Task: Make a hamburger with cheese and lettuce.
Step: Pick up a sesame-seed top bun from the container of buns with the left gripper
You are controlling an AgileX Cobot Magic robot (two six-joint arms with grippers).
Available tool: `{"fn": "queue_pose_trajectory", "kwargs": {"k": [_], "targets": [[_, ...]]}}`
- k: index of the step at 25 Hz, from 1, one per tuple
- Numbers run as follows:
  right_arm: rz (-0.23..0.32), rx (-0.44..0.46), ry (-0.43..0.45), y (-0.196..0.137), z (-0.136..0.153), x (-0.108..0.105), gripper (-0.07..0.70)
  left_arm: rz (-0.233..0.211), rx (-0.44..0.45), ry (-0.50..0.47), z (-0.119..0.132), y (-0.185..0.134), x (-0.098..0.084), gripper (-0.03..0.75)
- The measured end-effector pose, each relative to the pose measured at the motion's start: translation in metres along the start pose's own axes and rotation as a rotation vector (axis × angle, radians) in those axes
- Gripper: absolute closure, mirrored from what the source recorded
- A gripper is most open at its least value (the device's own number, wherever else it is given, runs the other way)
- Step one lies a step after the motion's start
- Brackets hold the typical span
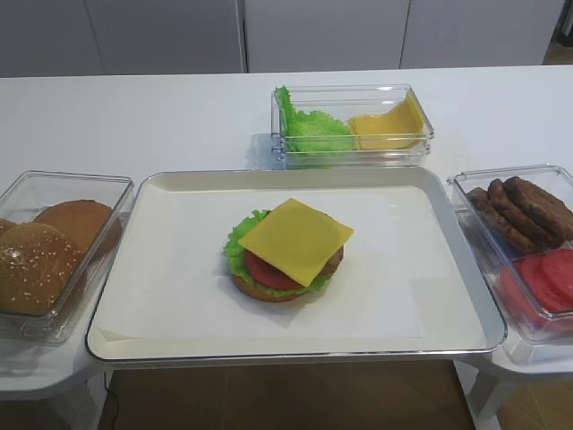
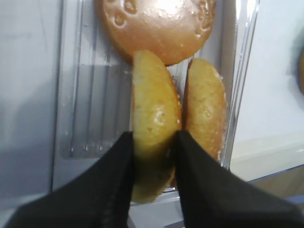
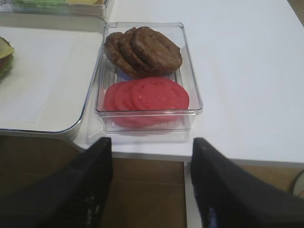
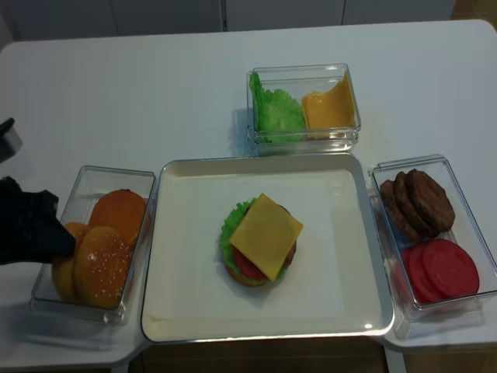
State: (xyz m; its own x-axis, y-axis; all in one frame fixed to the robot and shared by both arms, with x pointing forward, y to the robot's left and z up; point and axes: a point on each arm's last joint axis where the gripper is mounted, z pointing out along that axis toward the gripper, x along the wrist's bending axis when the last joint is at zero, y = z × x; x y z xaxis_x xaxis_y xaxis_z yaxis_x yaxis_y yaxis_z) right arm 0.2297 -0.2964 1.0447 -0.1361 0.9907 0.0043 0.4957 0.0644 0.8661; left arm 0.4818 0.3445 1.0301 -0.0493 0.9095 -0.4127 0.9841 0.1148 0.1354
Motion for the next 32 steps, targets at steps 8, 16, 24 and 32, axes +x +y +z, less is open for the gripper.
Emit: {"fn": "queue_pose_trajectory", "kwargs": {"k": [8,16,24,32], "targets": [[0.0,0.0,0.0,0.0,0.0,0.0,0.229,-0.001,0.0,-0.004,0.0,0.0,0.0,0.526],[0.0,0.0,0.0,0.0,0.0,0.0,0.23,0.009,-0.015,0.005,-0.004,-0.002,-0.003,0.541],[0.0,0.0,0.0,0.0,0.0,0.0,0.229,0.028,-0.051,0.016,-0.014,-0.007,-0.008,0.573],[0.0,0.0,0.0,0.0,0.0,0.0,0.23,0.044,-0.096,0.026,-0.026,-0.011,-0.015,0.58]]}}
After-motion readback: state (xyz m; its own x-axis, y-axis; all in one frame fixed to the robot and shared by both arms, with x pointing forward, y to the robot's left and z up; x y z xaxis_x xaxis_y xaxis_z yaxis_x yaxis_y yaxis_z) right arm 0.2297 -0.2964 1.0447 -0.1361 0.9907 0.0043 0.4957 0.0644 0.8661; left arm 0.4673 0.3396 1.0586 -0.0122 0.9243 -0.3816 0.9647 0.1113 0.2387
